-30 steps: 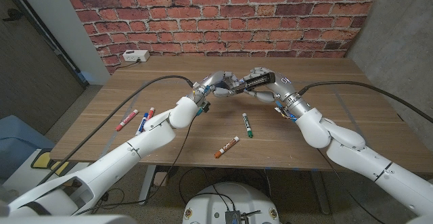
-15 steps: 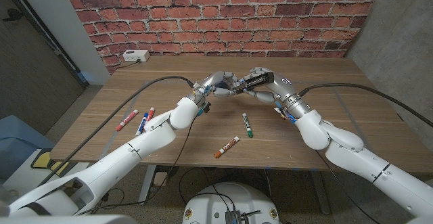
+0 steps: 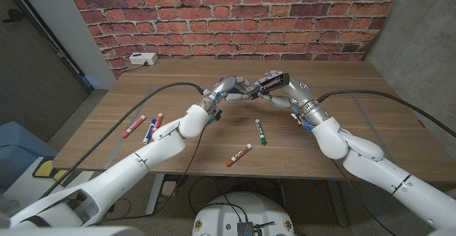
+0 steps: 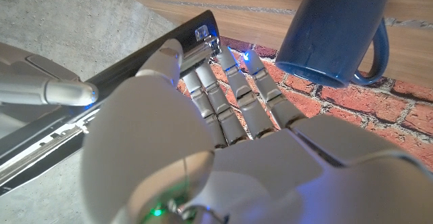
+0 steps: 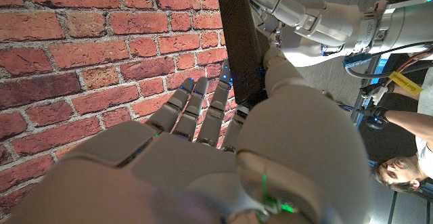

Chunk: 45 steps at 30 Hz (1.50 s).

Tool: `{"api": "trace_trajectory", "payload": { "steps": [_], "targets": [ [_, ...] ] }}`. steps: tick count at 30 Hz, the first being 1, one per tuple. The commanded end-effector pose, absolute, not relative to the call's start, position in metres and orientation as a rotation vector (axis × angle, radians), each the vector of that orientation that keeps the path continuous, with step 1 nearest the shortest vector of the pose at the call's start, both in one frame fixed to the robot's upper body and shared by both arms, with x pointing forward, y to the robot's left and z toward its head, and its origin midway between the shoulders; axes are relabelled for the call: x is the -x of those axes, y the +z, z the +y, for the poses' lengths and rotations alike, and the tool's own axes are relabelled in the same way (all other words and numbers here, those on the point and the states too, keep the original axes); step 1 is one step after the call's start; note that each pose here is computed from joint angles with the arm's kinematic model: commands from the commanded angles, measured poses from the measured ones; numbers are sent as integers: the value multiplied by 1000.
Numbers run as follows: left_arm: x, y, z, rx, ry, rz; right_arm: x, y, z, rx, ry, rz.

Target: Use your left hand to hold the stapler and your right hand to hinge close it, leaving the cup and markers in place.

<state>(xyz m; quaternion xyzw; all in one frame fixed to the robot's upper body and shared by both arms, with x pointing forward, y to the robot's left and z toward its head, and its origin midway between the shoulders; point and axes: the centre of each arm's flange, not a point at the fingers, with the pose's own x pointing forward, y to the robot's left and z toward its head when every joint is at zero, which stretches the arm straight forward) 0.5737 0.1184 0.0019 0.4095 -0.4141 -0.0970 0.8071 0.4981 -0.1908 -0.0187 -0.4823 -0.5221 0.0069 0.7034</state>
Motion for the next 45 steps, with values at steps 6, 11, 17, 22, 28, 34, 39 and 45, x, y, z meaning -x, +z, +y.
{"api": "trace_trajectory", "payload": {
  "steps": [6,11,17,22,28,34,39,45],
  "targets": [
    [-572,-4,126,-802,-182,-886,-501,-23,-201,998,20,-1139],
    [-572,-5,126,-788,-182,-881,-501,-24,-205,983,18,-1128],
    [-573,-8,124,-773,-192,-877,-502,-25,-209,962,16,-1117],
    [-575,-8,124,-755,-204,-869,-503,-24,-214,914,17,-1105],
    [-576,-9,124,-735,-210,-865,-504,-23,-219,867,22,-1093],
    [-577,-9,125,-722,-210,-862,-506,-22,-219,859,30,-1086],
    [-578,-8,125,-720,-212,-859,-508,-22,-219,843,35,-1082],
    [-579,-9,126,-705,-223,-858,-512,-22,-221,843,27,-1068]
  ]
}}
